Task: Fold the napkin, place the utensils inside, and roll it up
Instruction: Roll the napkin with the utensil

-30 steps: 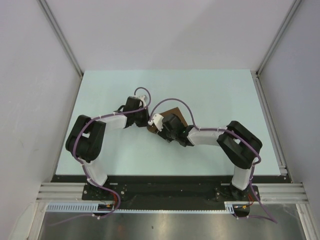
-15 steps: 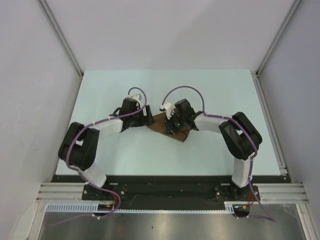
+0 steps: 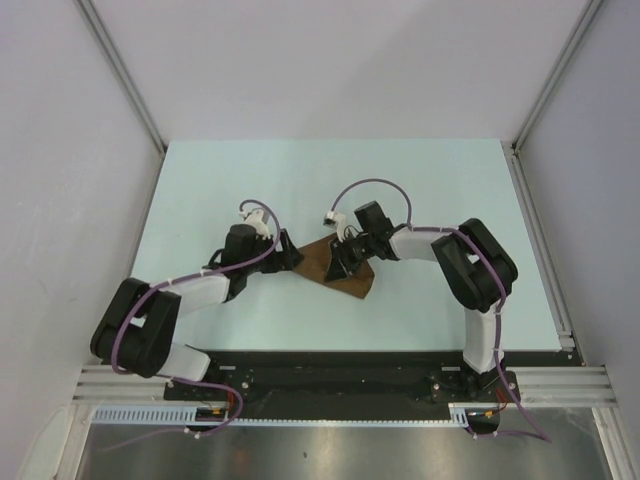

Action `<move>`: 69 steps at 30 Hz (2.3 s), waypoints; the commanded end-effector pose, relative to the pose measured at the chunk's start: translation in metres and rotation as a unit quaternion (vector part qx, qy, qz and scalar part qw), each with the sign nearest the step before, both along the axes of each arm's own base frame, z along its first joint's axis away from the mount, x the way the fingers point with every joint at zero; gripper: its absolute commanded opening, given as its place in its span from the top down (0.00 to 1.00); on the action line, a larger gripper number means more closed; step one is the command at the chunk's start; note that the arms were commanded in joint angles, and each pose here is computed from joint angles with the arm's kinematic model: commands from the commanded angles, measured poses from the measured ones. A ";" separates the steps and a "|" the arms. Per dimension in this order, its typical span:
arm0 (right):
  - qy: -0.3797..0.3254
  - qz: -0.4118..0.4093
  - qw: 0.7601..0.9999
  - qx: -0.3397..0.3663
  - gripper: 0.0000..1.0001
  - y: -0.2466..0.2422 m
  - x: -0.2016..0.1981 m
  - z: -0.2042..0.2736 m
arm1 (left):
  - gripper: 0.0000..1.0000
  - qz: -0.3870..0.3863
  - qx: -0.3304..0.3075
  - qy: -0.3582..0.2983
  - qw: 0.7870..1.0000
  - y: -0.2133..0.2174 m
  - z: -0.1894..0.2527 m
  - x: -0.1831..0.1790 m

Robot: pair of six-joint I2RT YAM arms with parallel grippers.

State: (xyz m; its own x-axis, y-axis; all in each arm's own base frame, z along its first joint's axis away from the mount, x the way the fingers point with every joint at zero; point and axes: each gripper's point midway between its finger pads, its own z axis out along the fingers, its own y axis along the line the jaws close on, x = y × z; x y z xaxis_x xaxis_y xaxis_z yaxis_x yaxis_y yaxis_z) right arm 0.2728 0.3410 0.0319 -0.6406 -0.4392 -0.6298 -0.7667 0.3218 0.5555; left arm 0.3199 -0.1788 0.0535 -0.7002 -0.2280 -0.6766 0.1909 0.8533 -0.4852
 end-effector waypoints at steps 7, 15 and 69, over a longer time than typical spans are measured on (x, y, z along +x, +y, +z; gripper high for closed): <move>0.091 -0.008 0.996 0.000 0.83 -0.010 -0.005 -0.021 | 0.14 -0.028 -0.064 -0.076 0.995 -0.018 0.031 0.006; 0.097 -0.015 0.995 -0.006 0.83 -0.013 0.000 -0.028 | 0.32 -0.029 -0.059 -0.066 0.996 -0.021 0.020 0.014; -0.332 -0.074 0.919 -0.199 0.43 0.001 0.020 0.007 | 0.95 -0.086 -0.021 0.111 0.990 -0.048 -0.041 0.028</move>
State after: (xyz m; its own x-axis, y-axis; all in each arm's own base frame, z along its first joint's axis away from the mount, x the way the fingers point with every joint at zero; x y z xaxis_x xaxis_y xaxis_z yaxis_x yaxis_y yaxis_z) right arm 0.2880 0.3397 0.0467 -0.2576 -0.6525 -0.7126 -0.8269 0.5304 -0.1868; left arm 0.3551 -0.2291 0.0287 -0.8276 -0.1314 -0.5457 0.2554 0.7775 -0.5747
